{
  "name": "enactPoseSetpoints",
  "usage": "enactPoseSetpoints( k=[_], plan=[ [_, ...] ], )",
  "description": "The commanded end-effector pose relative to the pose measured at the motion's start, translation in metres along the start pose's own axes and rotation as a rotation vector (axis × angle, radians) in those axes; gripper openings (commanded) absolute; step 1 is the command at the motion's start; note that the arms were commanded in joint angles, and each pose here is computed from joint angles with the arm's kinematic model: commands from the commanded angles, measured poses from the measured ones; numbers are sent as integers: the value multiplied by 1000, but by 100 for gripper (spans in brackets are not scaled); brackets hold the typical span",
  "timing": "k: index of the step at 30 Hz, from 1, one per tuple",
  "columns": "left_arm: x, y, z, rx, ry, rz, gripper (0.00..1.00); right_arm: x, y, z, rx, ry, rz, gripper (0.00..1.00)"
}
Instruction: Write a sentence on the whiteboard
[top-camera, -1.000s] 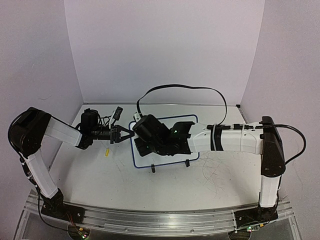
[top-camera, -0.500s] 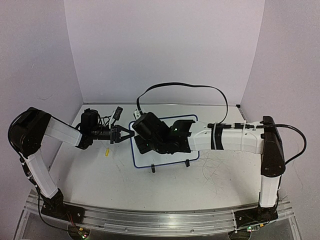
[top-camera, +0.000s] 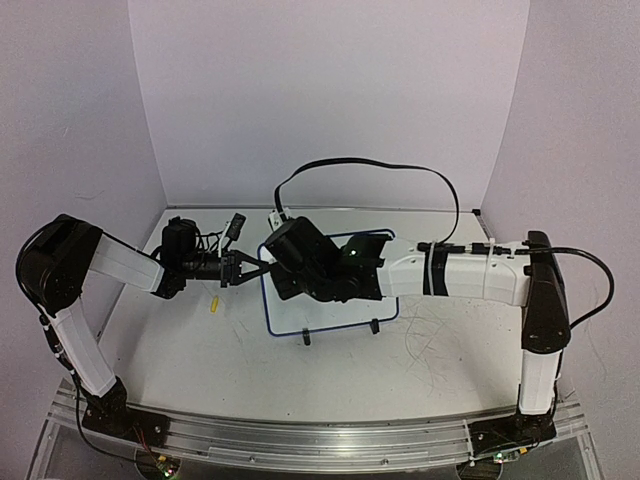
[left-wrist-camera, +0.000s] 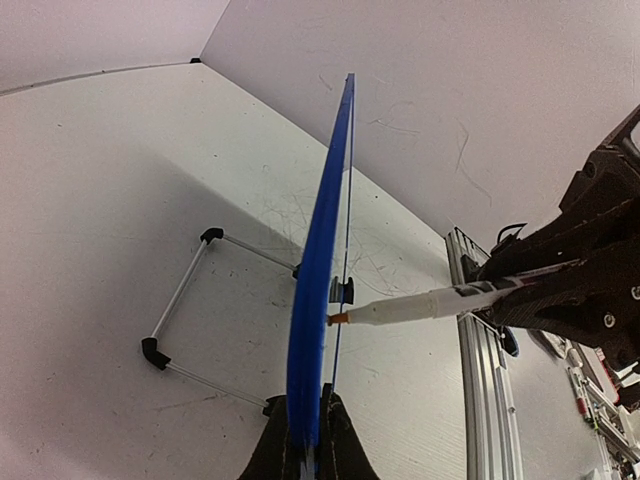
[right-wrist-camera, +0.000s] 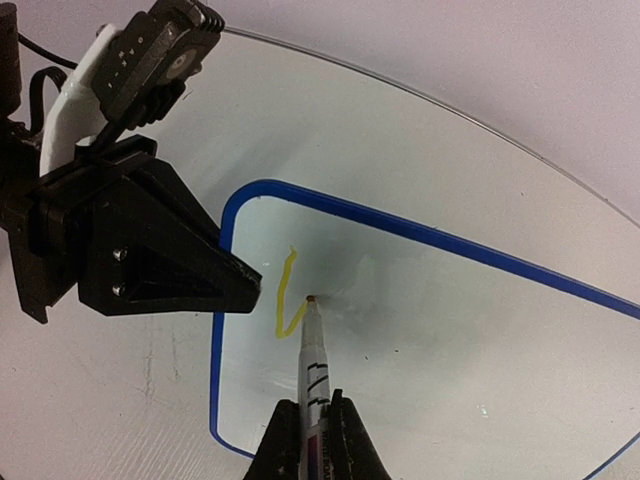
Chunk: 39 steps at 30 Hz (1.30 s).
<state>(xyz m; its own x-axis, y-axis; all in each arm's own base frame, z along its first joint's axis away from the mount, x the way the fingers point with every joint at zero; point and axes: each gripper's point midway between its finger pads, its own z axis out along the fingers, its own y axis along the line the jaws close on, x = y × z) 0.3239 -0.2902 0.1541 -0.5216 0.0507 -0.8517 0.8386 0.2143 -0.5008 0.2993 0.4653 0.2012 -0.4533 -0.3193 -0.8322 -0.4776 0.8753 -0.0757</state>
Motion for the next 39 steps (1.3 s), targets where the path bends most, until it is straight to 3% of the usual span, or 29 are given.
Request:
enactPoseSetpoints(
  k=[1,39],
  plan=[
    [7,10,-4,-50,6,11,0,-34,-28,-3,87,-78,41,0],
    [11,11,-4,-51,12,4,0,6,-20,-6,30,2,66,0]
  ],
)
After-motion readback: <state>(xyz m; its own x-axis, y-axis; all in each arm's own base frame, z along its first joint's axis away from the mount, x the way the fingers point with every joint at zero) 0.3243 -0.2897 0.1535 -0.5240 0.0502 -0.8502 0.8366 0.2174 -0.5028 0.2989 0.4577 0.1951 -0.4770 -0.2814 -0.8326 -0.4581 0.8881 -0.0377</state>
